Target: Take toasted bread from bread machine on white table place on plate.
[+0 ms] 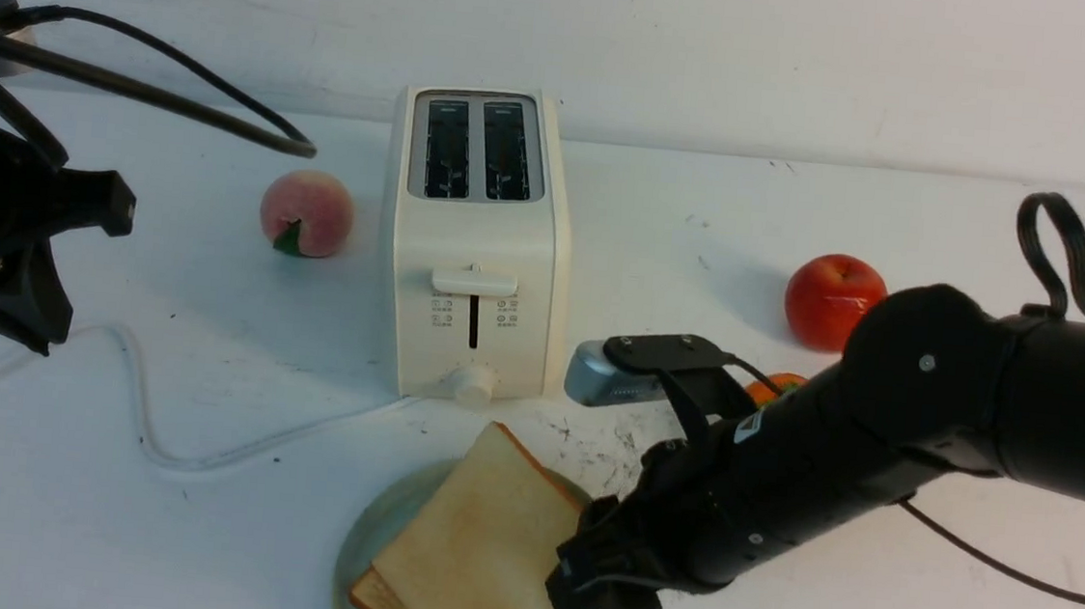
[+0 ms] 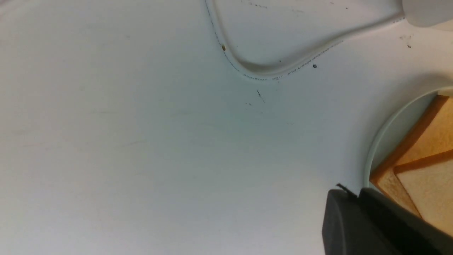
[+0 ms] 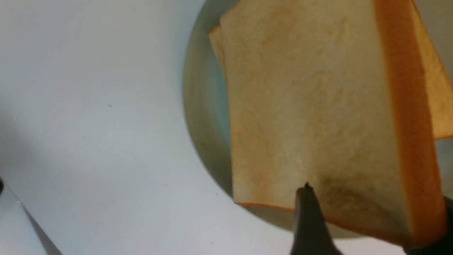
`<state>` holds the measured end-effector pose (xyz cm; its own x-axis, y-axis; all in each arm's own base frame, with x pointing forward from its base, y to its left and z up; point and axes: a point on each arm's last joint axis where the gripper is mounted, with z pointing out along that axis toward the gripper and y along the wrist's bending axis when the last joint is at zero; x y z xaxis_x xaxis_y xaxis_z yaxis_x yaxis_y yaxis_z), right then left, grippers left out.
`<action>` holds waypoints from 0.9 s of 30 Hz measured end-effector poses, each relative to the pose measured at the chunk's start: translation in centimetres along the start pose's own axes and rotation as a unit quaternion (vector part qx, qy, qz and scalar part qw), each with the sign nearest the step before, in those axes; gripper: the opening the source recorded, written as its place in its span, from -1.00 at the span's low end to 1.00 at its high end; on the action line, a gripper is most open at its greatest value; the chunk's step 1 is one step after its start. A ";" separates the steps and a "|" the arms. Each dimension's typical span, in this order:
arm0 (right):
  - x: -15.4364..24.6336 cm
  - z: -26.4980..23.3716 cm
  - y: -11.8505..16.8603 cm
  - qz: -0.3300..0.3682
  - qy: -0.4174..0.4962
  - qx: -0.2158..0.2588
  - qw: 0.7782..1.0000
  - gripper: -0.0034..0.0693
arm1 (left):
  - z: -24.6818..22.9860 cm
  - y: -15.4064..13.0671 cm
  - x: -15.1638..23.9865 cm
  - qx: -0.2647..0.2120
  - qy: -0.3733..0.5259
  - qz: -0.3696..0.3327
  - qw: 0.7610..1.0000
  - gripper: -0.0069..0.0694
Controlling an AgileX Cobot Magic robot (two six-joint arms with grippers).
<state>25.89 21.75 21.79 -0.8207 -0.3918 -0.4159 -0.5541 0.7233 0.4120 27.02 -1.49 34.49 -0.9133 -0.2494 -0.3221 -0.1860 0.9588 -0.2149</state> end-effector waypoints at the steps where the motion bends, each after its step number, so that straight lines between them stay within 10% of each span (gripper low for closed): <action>1: 0.0 0.1 -0.1 -0.004 0.003 0.003 1.000 0.25 | 0.0 0.0 0.0 0.000 0.000 0.000 1.000 -0.72; 17: -0.8 -4.4 1.0 -0.099 -0.053 0.051 0.992 0.50 | 0.0 0.0 0.0 0.000 0.000 0.000 1.000 -0.72; 27: -0.1 -14.3 4.9 -0.199 -0.066 0.073 0.975 0.06 | 0.0 0.0 0.0 0.000 0.000 0.000 1.000 -0.69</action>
<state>21.26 17.17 35.46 -0.5136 -0.5885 -0.6244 -0.7919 0.6052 0.0810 27.02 -1.49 34.48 -0.9136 -0.2493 -0.3213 -0.1861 0.9588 -0.2147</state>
